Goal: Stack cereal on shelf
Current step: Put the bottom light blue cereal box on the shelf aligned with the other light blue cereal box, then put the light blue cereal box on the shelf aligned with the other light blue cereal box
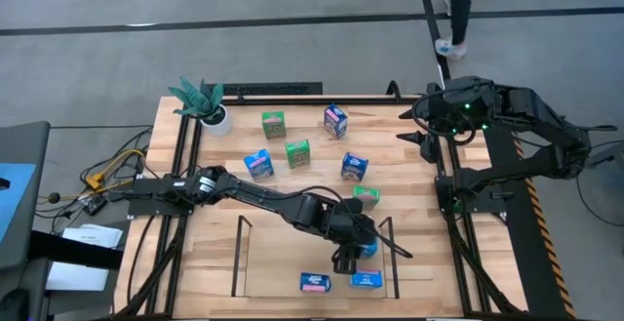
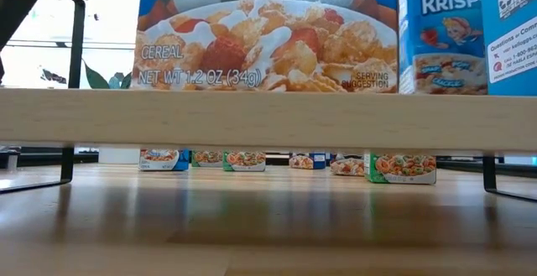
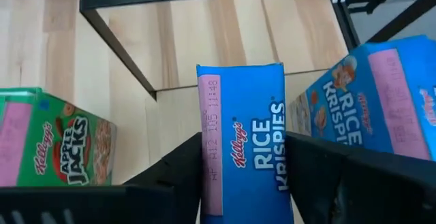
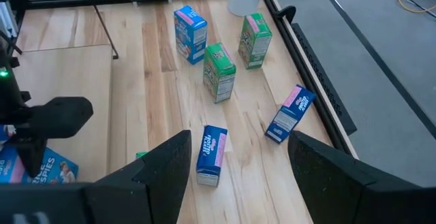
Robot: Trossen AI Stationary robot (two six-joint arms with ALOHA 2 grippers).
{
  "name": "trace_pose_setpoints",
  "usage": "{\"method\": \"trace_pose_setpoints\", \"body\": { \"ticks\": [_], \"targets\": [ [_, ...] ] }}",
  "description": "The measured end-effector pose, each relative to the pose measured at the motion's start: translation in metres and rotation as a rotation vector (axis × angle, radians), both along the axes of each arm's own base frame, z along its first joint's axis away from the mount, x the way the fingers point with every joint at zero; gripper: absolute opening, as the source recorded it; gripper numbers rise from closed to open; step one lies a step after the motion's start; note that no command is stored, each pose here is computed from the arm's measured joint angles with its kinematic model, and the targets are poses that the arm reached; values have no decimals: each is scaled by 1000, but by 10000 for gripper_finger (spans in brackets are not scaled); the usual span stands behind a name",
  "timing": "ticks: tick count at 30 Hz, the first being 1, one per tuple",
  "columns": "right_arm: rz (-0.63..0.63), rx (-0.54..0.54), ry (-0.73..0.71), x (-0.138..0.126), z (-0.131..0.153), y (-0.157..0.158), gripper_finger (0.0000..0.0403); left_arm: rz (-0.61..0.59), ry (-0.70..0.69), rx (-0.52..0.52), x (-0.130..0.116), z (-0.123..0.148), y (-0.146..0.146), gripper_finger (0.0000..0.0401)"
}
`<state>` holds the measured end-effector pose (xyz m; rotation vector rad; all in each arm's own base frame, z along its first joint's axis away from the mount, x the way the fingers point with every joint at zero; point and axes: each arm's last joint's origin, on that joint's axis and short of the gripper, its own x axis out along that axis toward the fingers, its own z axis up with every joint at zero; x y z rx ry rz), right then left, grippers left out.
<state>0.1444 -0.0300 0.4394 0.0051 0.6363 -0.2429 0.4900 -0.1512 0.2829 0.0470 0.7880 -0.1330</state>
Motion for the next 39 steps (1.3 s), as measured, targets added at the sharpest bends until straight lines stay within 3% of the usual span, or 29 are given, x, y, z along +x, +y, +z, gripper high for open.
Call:
{"method": "trace_pose_setpoints", "body": {
  "ticks": [28, 39],
  "targets": [
    [1, -1, 1, 0, 0, 0, 270, -20, -6, -62, 1, 2, -2, 283],
    [3, -3, 2, 0, 0, 0, 270, 28, 0, -74, -14, 26, 3, 289]
  ]
}}
